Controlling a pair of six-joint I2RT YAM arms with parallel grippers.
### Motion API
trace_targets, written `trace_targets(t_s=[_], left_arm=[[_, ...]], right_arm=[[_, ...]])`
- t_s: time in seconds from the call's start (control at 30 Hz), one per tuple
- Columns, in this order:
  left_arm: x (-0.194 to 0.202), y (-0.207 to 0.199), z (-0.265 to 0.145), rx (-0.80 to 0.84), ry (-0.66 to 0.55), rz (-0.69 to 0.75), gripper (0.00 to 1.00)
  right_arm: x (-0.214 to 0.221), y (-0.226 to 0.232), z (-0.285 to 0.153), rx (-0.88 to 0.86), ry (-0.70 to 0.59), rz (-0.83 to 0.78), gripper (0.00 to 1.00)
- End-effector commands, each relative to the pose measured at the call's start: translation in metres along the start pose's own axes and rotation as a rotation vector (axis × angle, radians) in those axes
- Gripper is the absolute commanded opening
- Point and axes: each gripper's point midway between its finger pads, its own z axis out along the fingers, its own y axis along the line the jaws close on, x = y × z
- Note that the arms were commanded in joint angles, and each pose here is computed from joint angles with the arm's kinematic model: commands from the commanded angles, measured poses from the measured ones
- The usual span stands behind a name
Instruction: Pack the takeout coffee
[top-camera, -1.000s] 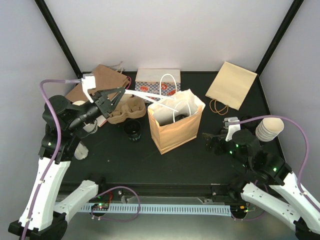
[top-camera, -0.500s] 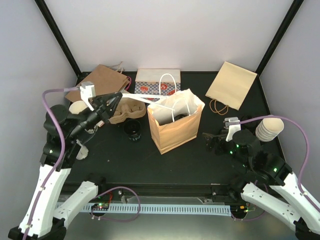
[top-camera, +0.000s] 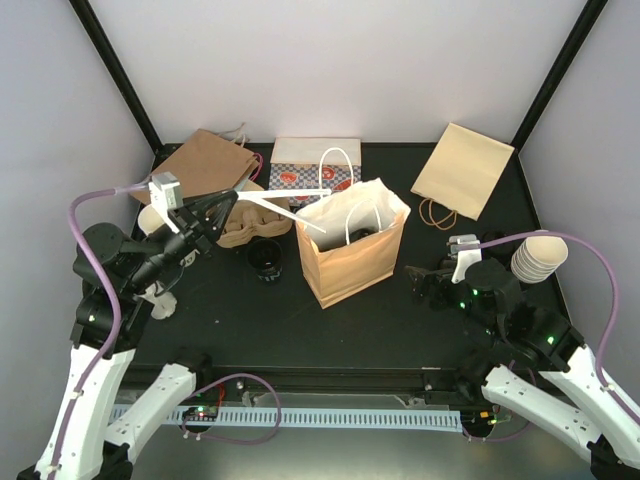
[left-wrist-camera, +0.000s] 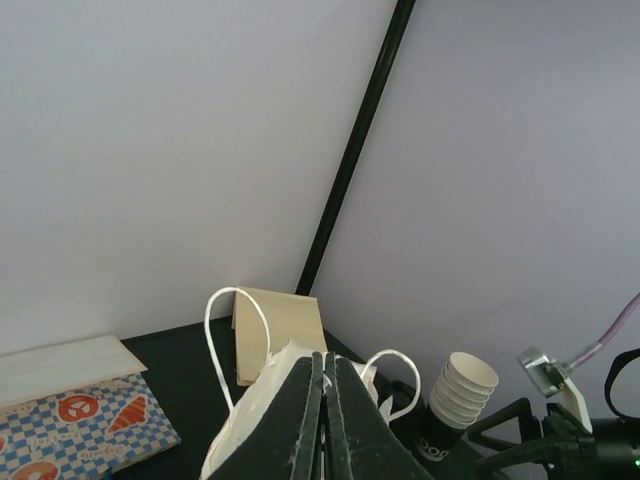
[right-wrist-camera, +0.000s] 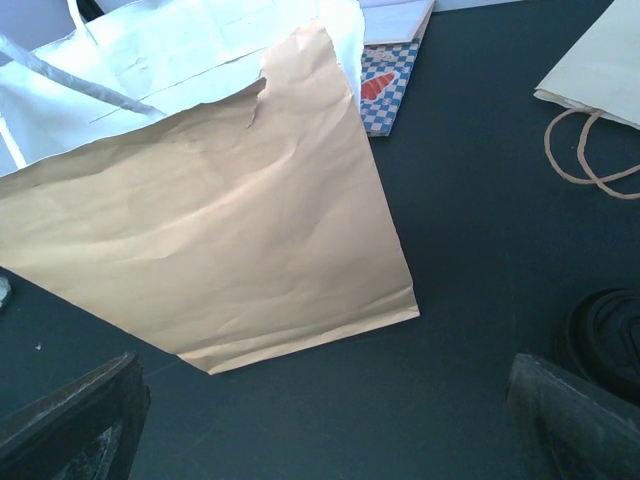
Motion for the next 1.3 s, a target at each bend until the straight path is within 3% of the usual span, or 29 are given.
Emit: trace_targets(t_s=[0.0, 0.43, 0.73, 0.83, 0.9, 1.0, 1.27], left_arm=[[0.014, 0.006, 0.014, 0.026, 0.054, 0.012, 0.01], [0.057, 0.008, 0.061, 0.146, 0.223, -0.062, 0.02], [0.095, -0.014, 0.088, 0.239, 0.446, -0.047, 0.03], [0.103, -0.004, 0.093, 0.186, 0.493, -0.048, 0.62], [0.097, -0.001, 0.091, 0.156, 0.473, -0.035, 0.84], [0.077, -0.007, 0.079, 0.142, 0.403, -0.002, 0.97], [0.046, -0.007, 0.036, 0.017, 0.287, 0.043, 0.99]], right_arm=[[-0.003, 0.0, -0.002, -0.008, -0.018, 0.01, 1.0], [-0.003, -0.001, -0.001, 0.0, -0.017, 0.011, 1.0], [-0.002, 0.0, -0.001, -0.005, -0.014, 0.012, 1.0], [-0.002, 0.0, -0.001, -0.006, -0.016, 0.011, 1.0], [-0.002, 0.0, -0.001, -0.003, -0.014, 0.01, 1.0], [-0.004, -0.001, -0.002, 0.003, -0.017, 0.005, 1.0], [-0.009, 0.001, -0.004, -0.004, -0.042, -0.045, 1.0]])
